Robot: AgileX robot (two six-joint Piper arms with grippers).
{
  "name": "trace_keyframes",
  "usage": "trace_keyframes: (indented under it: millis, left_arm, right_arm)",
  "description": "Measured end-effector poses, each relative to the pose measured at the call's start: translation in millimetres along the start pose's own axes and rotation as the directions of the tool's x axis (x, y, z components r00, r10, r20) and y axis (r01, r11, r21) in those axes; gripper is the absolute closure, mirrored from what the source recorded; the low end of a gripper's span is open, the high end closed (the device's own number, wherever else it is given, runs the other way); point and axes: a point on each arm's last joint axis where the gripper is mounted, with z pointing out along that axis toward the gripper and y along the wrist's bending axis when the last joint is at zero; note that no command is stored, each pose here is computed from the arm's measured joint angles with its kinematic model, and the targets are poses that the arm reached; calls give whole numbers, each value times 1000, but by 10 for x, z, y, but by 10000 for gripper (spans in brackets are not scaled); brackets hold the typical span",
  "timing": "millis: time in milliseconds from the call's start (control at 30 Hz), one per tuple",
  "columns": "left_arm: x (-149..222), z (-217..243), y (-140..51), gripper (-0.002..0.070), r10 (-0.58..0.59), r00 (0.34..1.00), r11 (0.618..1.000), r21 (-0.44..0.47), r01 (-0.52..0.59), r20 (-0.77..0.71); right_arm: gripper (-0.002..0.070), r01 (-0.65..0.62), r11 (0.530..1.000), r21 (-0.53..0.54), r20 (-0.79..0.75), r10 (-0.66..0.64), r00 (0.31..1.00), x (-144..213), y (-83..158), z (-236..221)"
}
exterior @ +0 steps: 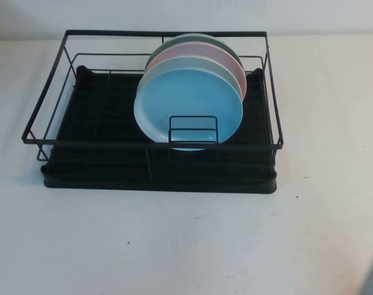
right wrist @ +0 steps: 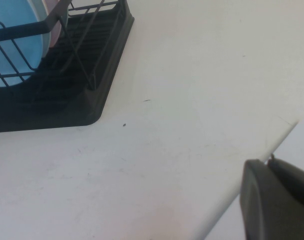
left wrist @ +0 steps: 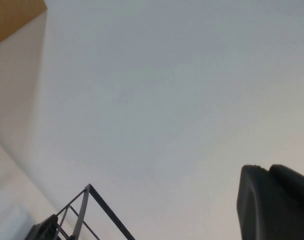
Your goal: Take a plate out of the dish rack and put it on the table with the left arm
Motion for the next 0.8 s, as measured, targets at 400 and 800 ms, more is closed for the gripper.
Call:
trace_keyframes:
  millis: [400, 800]
  left_arm:
    - [92, 221, -361, 678, 350, 696, 906, 37, -422, -627]
    - [-140, 1476, -956, 678, 663, -38, 554, 524, -648, -748]
  right_arm:
    - [696, 0, 1000, 0, 0, 0, 1000, 0, 0, 0]
    - [696, 0, 1000, 0, 0, 0, 1000, 0, 0, 0]
